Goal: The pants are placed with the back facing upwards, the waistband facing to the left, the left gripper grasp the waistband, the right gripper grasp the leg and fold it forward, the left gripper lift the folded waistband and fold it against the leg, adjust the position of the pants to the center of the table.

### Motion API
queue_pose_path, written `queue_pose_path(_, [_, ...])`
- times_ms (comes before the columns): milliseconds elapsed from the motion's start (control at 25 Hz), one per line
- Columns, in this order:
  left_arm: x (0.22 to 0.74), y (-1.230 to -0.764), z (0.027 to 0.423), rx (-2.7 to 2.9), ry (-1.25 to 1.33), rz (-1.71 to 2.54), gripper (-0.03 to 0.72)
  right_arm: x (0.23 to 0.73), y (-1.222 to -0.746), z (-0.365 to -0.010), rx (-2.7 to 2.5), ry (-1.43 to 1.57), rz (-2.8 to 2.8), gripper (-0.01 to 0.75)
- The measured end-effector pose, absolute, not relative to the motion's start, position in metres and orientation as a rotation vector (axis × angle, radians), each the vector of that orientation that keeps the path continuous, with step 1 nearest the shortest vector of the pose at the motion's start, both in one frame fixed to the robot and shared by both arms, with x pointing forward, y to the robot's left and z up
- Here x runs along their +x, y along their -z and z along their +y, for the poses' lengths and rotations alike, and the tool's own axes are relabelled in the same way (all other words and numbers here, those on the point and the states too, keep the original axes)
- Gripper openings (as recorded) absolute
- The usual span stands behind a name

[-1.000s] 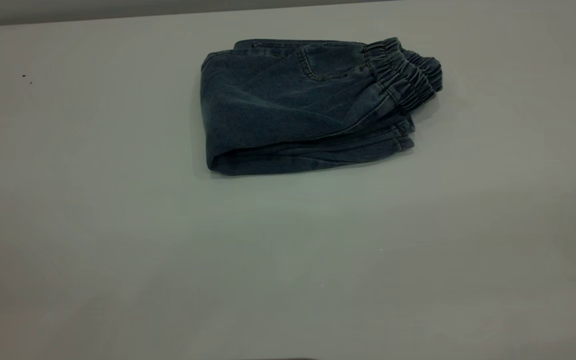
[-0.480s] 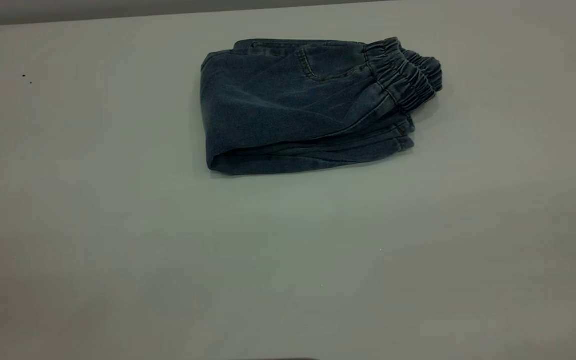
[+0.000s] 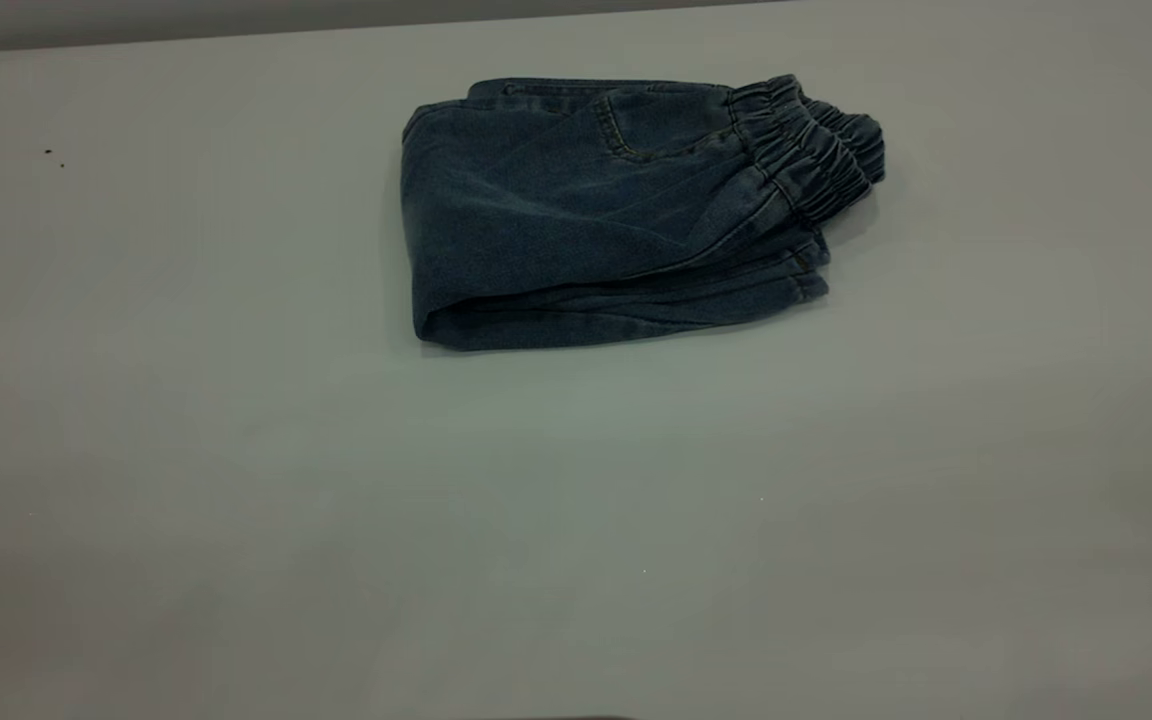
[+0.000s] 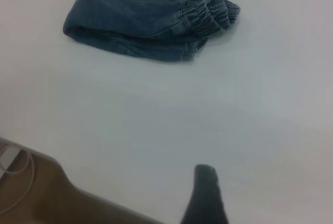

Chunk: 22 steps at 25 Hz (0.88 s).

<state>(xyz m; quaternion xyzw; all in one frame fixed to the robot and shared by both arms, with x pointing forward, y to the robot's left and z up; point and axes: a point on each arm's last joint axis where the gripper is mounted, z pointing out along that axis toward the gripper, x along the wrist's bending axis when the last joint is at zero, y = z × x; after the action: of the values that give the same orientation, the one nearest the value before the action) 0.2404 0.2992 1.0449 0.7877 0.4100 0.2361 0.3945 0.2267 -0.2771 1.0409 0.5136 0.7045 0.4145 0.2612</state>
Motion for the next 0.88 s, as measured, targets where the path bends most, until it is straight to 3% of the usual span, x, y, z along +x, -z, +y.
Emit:
queue_pose_path(280, [0.24,-1.045,0.299,1.987,-0.612,1.066,0.537,0.227,-1.041,-0.277,1.39,-1.122,1.907,0.475])
queue_pose_path(880, [0.229,-1.045,0.3,1.634,-0.95,1.567,0.537,0.23,-1.041,-0.275,1.489,-1.068,1.793,0.475])
